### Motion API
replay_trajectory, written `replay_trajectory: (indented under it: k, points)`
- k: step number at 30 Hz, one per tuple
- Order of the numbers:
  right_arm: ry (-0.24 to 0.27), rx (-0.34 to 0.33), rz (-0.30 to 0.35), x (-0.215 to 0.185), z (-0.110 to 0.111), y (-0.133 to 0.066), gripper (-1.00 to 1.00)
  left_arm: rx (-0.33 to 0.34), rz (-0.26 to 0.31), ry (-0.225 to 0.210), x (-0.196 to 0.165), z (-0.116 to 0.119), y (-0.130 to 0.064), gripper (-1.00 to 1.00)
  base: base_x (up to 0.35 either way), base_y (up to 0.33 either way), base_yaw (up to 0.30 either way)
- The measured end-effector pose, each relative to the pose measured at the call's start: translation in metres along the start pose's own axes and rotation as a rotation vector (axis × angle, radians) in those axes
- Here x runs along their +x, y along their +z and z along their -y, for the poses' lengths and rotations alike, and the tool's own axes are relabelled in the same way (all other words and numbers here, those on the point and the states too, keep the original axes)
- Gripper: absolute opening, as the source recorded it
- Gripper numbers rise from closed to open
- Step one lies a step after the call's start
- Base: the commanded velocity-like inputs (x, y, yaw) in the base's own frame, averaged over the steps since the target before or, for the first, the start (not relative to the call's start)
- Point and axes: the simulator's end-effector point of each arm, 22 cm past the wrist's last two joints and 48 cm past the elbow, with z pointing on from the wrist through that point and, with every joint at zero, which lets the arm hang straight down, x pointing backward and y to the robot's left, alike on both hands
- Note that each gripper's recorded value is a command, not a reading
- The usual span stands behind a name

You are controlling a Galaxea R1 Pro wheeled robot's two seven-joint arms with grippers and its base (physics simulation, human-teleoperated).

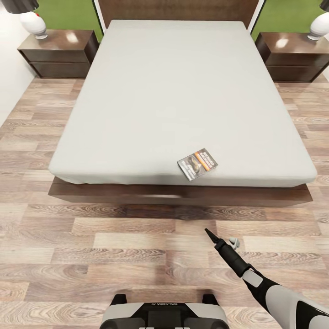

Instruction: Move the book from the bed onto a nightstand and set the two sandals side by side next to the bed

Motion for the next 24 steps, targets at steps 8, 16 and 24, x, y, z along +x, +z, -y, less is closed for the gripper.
replay_trajectory:
  k: [8,16,24]
  points:
    - [-0.006,0.005,0.004,-0.004,0.003,-0.003,1.0,-0.01,-0.107,-0.02,0.025,-0.002,-0.002,1.0,0.002,0.009,0.0]
    - [-0.007,0.01,0.013,-0.009,0.005,-0.005,1.0,0.0,-0.216,-0.038,0.05,0.002,-0.006,1.0,0.015,0.02,0.0]
    - [-0.002,0.012,0.019,-0.01,0.005,-0.004,1.0,0.004,-0.25,-0.043,0.056,0.004,-0.007,1.0,0.118,0.134,0.0]
